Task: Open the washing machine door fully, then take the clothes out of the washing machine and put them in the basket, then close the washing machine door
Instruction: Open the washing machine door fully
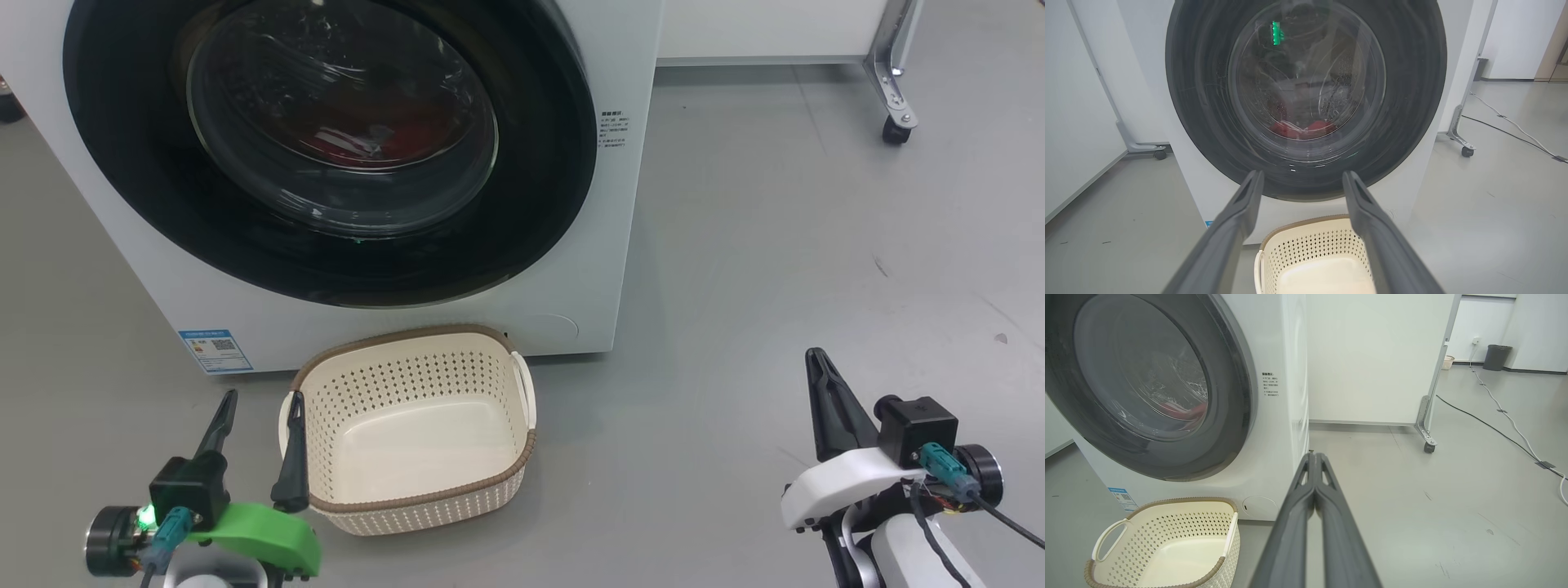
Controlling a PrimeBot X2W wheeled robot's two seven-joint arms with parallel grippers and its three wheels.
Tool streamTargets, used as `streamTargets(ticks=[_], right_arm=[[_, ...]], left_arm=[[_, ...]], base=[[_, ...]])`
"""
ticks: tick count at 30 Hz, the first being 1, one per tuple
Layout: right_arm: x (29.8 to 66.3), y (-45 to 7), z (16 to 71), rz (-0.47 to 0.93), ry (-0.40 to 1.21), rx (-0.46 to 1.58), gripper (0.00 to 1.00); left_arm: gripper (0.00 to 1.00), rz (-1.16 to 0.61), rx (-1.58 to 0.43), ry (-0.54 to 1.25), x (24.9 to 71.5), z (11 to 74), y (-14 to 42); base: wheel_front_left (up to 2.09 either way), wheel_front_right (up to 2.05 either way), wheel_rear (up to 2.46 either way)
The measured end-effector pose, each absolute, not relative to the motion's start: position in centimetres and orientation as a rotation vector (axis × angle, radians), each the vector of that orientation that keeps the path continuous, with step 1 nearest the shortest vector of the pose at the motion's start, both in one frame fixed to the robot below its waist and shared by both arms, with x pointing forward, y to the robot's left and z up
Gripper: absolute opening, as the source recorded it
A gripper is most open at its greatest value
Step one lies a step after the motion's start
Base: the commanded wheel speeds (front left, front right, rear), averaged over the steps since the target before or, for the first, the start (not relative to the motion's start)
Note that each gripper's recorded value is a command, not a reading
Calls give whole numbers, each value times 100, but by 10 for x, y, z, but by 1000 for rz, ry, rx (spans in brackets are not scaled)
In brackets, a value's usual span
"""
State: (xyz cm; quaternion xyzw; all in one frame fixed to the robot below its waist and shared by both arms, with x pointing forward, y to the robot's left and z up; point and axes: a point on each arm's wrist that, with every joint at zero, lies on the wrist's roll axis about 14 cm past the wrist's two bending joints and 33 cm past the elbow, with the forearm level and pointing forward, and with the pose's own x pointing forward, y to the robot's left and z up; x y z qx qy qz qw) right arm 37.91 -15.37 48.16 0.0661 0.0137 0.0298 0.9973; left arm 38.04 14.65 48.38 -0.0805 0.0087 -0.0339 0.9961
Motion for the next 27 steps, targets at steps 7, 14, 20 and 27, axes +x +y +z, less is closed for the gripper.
streamTargets(ticks=[7, 14, 20, 27], right_arm=[[381, -158, 481, 39, 30, 184, 0], [391, -158, 483, 29, 21, 300, 0], [403, -168, 485, -17, 2, 494, 0], [428, -174, 490, -37, -16, 700, 0]], left_arm=[[100, -69, -169, 2, 384, 489, 145], [100, -60, -175, -13, 391, 493, 148], [100, -52, -180, -13, 396, 492, 150], [100, -43, -185, -23, 407, 494, 154]], base=[[0, 0, 0], [0, 0, 0], [0, 0, 0], [0, 0, 0]])
